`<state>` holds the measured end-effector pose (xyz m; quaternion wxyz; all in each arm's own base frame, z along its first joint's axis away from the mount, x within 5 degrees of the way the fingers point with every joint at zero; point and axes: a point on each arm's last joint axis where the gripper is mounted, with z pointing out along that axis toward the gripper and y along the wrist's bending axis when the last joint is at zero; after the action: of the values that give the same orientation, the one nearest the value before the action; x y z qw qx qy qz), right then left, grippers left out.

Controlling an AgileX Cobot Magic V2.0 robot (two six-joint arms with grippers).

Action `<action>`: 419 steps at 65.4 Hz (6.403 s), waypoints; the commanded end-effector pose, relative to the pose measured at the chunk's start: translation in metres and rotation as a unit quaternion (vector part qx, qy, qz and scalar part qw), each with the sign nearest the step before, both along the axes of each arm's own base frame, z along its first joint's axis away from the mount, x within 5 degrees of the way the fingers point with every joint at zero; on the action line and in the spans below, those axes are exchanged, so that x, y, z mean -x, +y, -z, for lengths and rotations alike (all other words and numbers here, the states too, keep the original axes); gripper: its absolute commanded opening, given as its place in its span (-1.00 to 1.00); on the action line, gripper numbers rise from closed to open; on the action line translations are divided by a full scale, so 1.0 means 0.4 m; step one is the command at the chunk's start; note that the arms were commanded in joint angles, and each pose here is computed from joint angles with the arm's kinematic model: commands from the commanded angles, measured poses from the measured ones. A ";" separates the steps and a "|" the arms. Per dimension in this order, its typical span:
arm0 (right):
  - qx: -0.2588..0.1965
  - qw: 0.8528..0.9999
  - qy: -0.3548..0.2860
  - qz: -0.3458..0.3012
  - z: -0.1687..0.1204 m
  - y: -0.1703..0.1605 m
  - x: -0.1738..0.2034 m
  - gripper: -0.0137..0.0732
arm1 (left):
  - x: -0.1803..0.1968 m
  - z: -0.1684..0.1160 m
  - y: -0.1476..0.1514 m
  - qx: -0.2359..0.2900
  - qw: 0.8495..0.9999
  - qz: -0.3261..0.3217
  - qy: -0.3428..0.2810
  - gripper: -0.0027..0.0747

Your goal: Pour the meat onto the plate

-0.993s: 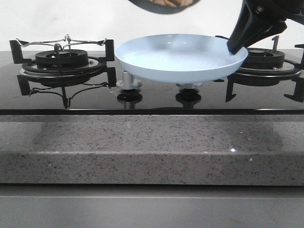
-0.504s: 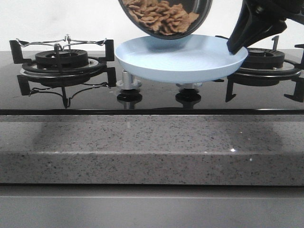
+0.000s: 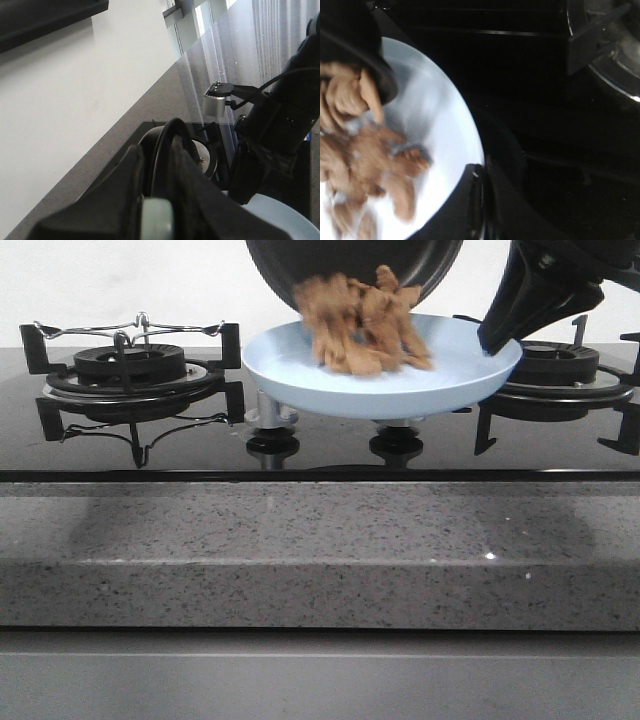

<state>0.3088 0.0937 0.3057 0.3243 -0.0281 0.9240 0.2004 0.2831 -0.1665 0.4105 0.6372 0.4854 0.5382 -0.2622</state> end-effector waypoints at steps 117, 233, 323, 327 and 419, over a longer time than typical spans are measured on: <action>-0.020 0.998 -0.053 0.011 -0.062 -0.004 0.007 -0.84 | -0.272 0.141 0.491 0.471 0.708 -0.214 0.481 -0.98; -0.020 0.998 -0.053 0.011 -0.062 -0.004 0.007 -0.84 | -0.253 0.204 0.620 0.381 0.728 -0.326 0.468 0.15; -0.020 0.998 -0.053 0.011 -0.062 -0.004 0.007 -0.84 | 0.260 0.117 0.343 0.014 0.837 -0.458 0.299 0.11; -0.020 0.998 -0.053 0.011 -0.062 -0.004 0.007 -0.84 | 0.276 0.126 0.345 0.014 0.837 -0.458 0.298 0.11; -0.017 0.995 -0.101 0.002 -0.154 -0.003 -0.013 -0.84 | 0.299 0.133 0.347 0.016 0.838 -0.458 0.296 0.06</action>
<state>0.3143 0.0949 0.3296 0.3506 -0.0417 0.9137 0.2011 0.1613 -0.0268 0.3420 0.4583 0.0811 0.8820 -0.0743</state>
